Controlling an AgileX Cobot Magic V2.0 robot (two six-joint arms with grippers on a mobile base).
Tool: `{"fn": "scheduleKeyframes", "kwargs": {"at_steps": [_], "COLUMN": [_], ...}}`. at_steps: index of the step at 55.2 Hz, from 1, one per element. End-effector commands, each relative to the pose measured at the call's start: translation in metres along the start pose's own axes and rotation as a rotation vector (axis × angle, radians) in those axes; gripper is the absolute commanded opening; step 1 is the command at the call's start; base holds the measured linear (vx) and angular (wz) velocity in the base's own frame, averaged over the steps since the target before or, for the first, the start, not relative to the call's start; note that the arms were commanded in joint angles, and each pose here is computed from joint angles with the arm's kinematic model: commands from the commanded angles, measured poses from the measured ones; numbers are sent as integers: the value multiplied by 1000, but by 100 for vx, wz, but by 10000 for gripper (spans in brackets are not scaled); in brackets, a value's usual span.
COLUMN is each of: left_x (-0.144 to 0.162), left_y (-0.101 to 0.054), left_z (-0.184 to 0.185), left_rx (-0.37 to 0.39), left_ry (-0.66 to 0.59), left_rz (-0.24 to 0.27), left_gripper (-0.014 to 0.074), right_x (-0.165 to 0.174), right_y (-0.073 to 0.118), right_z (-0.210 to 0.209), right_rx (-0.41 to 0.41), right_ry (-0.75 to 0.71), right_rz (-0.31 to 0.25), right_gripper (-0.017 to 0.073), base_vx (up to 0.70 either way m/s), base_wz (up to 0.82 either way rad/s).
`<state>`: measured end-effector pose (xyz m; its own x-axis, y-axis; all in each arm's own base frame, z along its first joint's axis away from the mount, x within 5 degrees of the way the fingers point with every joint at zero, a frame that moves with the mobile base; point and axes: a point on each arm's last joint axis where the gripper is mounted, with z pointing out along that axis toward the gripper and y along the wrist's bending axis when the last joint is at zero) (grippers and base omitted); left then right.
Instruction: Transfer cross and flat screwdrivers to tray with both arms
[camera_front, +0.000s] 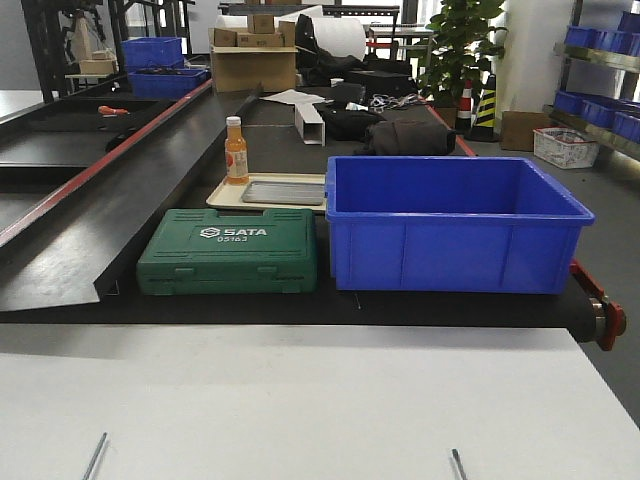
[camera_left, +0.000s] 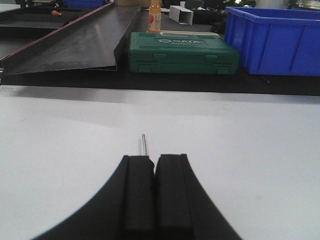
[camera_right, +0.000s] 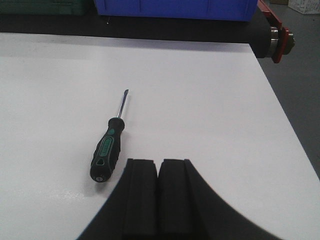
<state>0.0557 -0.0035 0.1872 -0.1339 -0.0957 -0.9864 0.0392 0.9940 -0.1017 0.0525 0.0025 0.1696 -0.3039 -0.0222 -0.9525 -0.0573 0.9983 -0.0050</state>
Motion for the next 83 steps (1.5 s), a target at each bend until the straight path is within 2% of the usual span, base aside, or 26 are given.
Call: {"fn": "scheduleKeyframes", "kwargs": {"at_steps": [1,33,36,40,43,46,54,65,69,71,75,79,83], "left_x": [-18,-23,-24,-25,-28,-32,-39,-57,-69,-78,-106,-138,-167], "left_y": [-1,-2,-2,-2,-2,-2,-2,-3,-4,-5,-8,-11,-15], "left_z": [-3,-4,-4,-4,-5,-6,-8,-17,-23,-27,-41,-55,-61], "left_rx": [9,10,10,11,12,13,16,23,29,33,41,47,38], "left_ry": [-126,-184,-188,-208,-230,-275,-360,-558,-632,-661,-734,-778,-736], "left_rz": [-4,-5,-5,-5,-5,-5,-5,-11,-16,-16,-13,-8,25], "left_gripper": [-6,-6,-6,-6,-6,-6,-6,-6,-6,-3,-2,2,9], "right_x": [-5,-5,-5,-7,-10,-14,-29,-53,-65,-73,-93,-118,-142], "right_y": [0,0,-1,-3,-3,-2,1,4,4,3,0,0,0], "right_z": [0,0,0,0,0,-1,-5,-18,-27,-31,-40,-48,-50], "right_rx": [0,0,9,40,45,40,3,-33,-51,-54,-50,-40,-27], "right_ry": [-75,-75,-77,-92,-128,-175,-343,-635,-755,-775,-760,-697,-621], "right_rz": [-6,-6,-41,-166,-185,-166,-52,-43,9,57,107,94,60], "right_gripper": [-8,-8,-8,-8,-8,-8,-8,-8,-8,-8,-8,-8,-8], "base_vx": [0,0,0,0,0,0,0,0,0,0,0,0,0], "base_wz": [0,0,0,0,0,0,0,0,0,0,0,0,0]}}
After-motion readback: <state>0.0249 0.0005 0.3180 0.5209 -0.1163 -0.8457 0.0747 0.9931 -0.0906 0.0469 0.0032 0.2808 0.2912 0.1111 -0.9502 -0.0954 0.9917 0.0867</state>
